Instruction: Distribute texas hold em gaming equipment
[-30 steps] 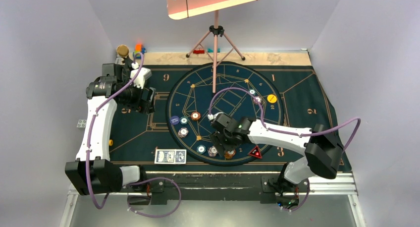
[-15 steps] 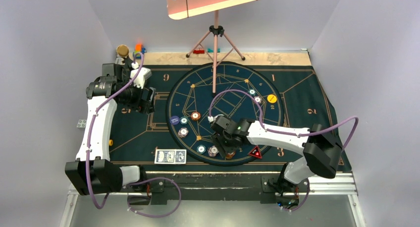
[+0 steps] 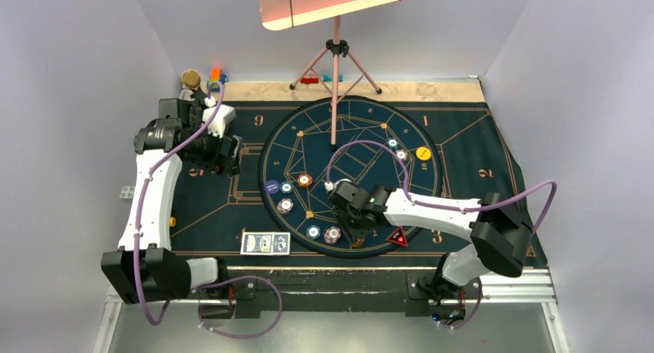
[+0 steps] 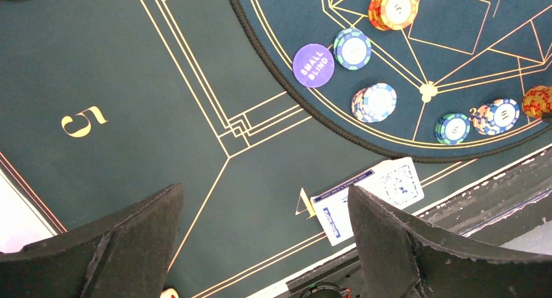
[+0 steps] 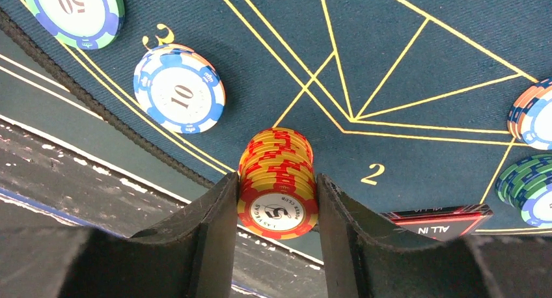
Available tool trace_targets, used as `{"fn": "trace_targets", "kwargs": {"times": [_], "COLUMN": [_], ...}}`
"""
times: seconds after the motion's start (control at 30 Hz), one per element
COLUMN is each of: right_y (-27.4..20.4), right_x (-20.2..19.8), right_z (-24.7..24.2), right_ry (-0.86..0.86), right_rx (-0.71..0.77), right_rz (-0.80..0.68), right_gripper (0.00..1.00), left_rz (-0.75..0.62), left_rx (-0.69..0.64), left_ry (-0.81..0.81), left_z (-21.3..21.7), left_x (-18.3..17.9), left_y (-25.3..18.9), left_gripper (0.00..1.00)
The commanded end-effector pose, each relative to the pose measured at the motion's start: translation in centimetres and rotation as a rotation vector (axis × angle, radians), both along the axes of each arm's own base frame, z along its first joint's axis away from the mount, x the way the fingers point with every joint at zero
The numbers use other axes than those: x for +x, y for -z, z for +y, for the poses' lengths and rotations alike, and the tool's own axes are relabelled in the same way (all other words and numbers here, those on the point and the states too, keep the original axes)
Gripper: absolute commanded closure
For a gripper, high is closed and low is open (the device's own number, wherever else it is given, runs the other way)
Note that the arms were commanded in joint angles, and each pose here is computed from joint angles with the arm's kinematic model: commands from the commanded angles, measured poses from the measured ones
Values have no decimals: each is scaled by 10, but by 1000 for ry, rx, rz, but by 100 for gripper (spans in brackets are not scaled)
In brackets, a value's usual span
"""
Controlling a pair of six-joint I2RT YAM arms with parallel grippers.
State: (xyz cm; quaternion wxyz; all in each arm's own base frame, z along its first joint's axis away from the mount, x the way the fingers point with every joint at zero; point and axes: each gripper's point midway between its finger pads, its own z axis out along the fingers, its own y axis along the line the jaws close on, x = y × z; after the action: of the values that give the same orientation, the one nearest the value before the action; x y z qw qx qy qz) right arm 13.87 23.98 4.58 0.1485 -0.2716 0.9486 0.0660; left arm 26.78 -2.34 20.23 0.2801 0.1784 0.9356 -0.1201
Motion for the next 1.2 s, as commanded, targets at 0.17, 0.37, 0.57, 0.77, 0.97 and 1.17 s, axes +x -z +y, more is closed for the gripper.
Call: {"fn": "trace_targets", "kwargs": {"times": [0.17, 0.37, 0.57, 0.77, 0.97, 1.17], "right_y": [-18, -47, -74, -73, -52, -29], "right_x": [6, 45, 115, 196, 262, 297], "right_z": [-1, -10, -32, -71, -88, -95], "right_ry": [33, 122, 259, 464, 580, 620], "right_rx": [28, 60, 74, 50, 51, 29], "right_rz": [-52, -137, -239, -298, -296, -291], "right_gripper": [83, 94, 94, 93, 94, 97], "left_rz": [-63, -66, -38, -51, -36, -42], "left_rx": [22, 19, 8, 15, 5, 3], "left_ry": [9, 17, 28, 25, 26, 33], "left_z": [4, 3, 1, 2, 0, 0], "left_x": [4, 4, 1, 2, 2, 1], "left_y": [-11, -12, -10, -10, -8, -8], "left_gripper": [0, 0, 0, 0, 0, 0]}}
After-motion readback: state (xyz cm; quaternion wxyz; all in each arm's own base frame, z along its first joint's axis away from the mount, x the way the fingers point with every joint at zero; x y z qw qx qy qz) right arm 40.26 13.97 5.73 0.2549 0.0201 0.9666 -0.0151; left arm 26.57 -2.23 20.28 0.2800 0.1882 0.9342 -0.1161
